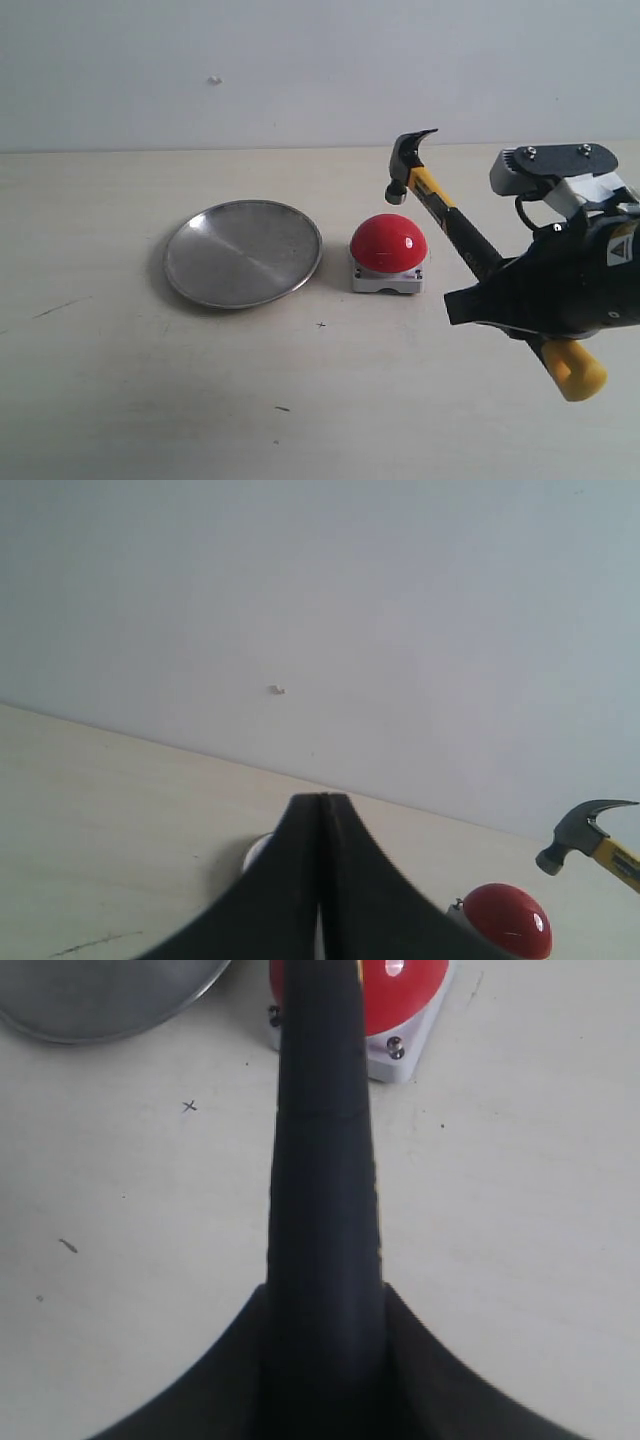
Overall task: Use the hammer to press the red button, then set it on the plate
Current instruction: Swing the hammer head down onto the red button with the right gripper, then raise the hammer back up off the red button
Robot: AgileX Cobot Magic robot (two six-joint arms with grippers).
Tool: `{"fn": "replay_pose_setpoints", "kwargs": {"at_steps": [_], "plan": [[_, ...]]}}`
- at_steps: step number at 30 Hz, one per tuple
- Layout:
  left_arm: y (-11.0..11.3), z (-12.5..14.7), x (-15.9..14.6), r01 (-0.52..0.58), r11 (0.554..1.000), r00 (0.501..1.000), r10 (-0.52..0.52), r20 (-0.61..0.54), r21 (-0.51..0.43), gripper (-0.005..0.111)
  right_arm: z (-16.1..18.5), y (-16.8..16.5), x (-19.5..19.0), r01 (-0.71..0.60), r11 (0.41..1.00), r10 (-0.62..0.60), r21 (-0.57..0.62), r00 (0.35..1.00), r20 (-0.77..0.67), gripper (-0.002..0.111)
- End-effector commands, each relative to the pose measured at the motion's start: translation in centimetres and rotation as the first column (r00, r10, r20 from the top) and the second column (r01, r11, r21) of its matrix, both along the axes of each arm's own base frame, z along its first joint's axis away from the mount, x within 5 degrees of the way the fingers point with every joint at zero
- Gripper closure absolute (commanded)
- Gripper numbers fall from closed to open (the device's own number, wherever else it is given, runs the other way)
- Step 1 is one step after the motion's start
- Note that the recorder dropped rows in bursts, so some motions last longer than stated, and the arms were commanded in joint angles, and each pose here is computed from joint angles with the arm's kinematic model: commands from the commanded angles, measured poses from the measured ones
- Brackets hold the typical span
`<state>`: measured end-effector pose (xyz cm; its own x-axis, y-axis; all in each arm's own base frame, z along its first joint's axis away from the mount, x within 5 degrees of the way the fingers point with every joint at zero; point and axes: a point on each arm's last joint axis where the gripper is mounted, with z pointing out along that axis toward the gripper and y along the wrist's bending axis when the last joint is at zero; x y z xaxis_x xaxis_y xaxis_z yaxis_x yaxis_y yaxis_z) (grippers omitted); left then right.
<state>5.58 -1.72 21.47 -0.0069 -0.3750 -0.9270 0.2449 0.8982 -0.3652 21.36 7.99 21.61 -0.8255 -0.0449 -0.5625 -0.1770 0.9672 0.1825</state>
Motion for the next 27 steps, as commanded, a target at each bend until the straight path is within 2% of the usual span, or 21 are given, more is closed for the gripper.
{"fn": "replay_pose_setpoints", "kwargs": {"at_steps": [1,7,15,27], "plan": [[0.0,-0.1,0.0,0.006,1.000,1.000,-0.006,0.000,-0.005,0.106,1.6,0.6,1.5,-0.015,1.000,0.015,0.004,0.998,0.054,0.108],[0.0,-0.1,0.0,0.006,1.000,1.000,-0.006,0.000,-0.005,0.106,0.9,0.7,2.1,-0.021,1.000,0.021,-0.011,0.999,0.030,0.108],[0.0,-0.1,0.0,0.006,1.000,1.000,-0.006,0.000,-0.005,0.106,1.6,0.8,2.5,-0.021,1.000,0.021,0.002,0.992,0.121,0.108],[0.0,-0.1,0.0,0.006,1.000,1.000,-0.006,0.000,-0.005,0.106,9.8,0.4,1.4,-0.040,0.996,0.006,0.079,0.920,0.391,0.108]]}}
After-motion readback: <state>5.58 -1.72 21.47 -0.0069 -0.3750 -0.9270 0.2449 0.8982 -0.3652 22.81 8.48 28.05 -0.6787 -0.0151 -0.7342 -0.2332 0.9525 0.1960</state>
